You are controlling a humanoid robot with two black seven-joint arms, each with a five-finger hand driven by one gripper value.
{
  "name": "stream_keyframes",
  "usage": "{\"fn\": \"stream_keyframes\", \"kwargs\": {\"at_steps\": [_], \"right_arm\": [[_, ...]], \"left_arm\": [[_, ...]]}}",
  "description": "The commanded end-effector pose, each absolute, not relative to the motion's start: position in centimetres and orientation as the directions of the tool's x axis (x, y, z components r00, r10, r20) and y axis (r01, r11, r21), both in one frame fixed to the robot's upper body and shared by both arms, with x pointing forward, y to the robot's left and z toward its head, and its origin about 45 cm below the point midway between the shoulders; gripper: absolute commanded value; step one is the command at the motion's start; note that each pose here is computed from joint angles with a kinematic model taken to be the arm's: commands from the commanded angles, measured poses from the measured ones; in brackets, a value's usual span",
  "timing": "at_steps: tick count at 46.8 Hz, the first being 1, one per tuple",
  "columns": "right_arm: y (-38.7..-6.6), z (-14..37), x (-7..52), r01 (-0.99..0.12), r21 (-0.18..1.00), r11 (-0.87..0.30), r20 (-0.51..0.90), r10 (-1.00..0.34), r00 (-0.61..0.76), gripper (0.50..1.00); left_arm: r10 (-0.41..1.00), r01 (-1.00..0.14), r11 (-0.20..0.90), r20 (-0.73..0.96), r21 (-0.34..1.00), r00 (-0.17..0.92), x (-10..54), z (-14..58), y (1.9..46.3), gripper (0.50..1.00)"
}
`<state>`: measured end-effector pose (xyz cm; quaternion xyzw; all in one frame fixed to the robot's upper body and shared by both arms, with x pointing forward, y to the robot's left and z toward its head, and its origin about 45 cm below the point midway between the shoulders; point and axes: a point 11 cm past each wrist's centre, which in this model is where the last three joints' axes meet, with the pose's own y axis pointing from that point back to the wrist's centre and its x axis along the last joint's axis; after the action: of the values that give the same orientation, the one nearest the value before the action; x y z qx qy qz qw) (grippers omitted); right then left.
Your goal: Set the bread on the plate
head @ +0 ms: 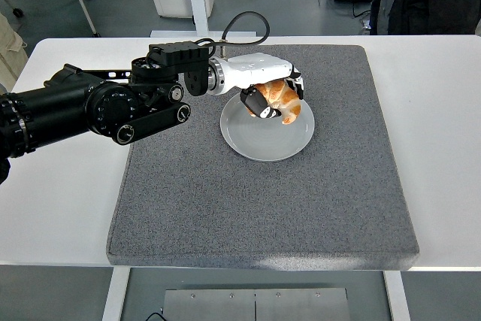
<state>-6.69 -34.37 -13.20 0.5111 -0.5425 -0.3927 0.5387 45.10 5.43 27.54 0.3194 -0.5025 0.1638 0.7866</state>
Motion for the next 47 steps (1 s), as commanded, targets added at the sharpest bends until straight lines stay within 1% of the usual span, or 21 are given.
{"fn": "stream_keyframes", "kwargs": {"at_steps": [1, 20, 28, 47], "right_arm": [[-34.3, -13.2, -6.7, -0.131, 0.977, 0.168, 0.182, -0.978, 0.103, 1.0], [-34.4, -13.2, -6.7, -0.131, 0.977, 0.17, 0.184, -0.978, 0.103, 1.0], [-34.4, -13.2, -6.7, -0.132, 0.977, 0.17, 0.184, -0.978, 0.103, 1.0], [-34.4, -13.2, -6.7, -0.131, 0.977, 0.168, 0.182, -0.978, 0.103, 1.0]], "left_arm": [[-0.073, -0.571, 0.745, 0.893, 0.344, 0.444, 44.9, 26.7, 4.9, 0.5], [-0.085, -0.575, 0.73, 0.884, 0.369, 0.46, 44.8, 23.8, 4.4, 0.5], [-0.126, -0.58, 0.713, 0.886, 0.394, 0.446, 44.5, 22.1, 5.3, 0.5], [-0.112, -0.586, 0.705, 0.879, 0.399, 0.464, 44.3, 20.5, 6.3, 0.5]]}}
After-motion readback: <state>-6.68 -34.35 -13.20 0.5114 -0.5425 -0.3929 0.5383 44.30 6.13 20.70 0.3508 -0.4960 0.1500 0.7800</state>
